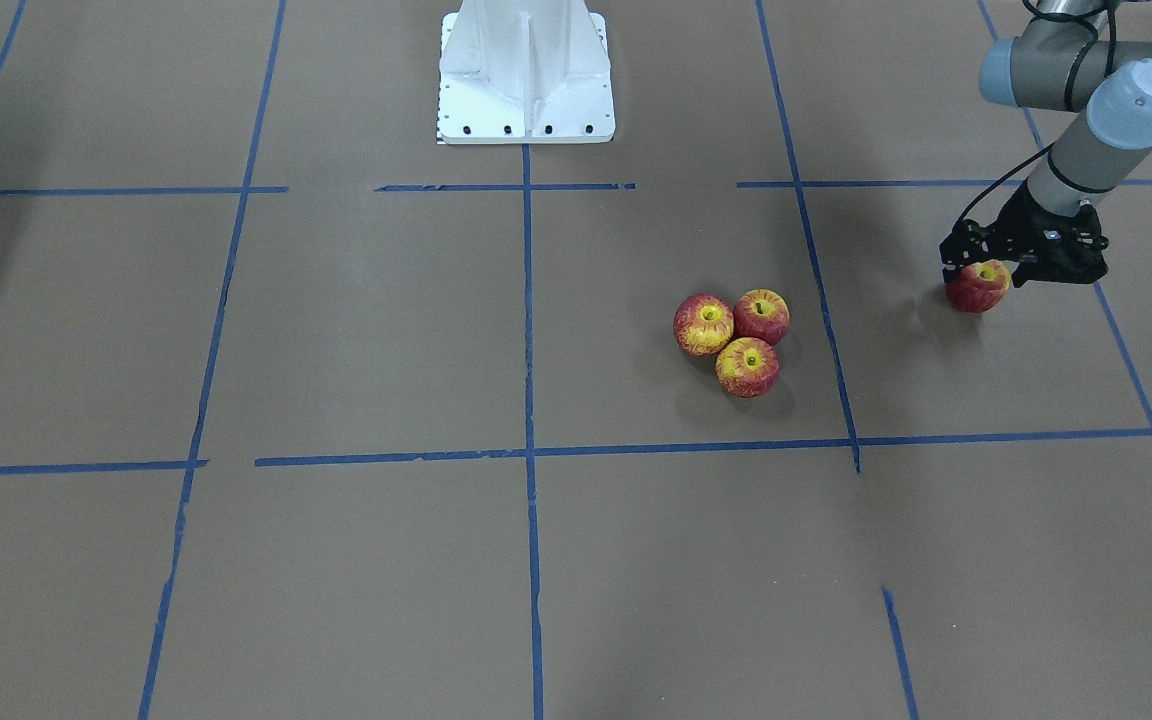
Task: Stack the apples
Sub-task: 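Close the left gripper on the lone red apple and lift it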
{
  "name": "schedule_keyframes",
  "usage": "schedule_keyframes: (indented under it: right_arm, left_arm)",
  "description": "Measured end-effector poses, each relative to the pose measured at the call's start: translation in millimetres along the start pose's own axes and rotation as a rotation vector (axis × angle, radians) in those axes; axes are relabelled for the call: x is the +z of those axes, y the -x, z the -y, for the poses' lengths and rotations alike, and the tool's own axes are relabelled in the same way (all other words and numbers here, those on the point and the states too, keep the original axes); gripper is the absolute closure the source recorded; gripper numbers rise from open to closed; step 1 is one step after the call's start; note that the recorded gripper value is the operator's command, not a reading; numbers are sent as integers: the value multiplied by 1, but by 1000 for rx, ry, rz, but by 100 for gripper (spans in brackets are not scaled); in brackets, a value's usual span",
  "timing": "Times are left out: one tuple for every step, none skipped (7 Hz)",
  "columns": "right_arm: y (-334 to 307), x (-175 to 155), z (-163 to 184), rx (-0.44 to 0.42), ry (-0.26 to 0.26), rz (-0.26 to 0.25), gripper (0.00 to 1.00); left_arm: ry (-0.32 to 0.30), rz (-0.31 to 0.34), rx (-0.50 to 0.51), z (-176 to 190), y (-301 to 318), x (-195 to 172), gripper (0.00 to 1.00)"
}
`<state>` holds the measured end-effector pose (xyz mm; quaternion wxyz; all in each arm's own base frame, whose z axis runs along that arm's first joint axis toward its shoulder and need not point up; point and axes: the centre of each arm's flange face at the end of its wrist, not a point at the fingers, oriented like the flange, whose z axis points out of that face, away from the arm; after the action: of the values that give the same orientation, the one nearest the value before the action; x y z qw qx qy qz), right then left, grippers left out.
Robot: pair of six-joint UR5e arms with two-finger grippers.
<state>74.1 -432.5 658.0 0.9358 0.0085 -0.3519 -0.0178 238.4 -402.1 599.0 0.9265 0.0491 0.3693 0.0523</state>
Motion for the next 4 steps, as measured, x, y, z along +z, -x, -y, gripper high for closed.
schedule_keyframes:
  right_arm:
    - [0, 0, 0, 0, 0, 0, 0]
    - [0, 0, 0, 0, 0, 0, 0]
    - [0, 0, 0, 0, 0, 0, 0]
    - [0, 0, 0, 0, 0, 0, 0]
  left_arm:
    - [4, 3, -1, 0, 1, 3, 16]
    - [8, 5, -2, 1, 2, 6, 42]
    - [11, 7, -2, 2, 3, 9, 67]
    - [11, 5, -3, 3, 1, 10, 88]
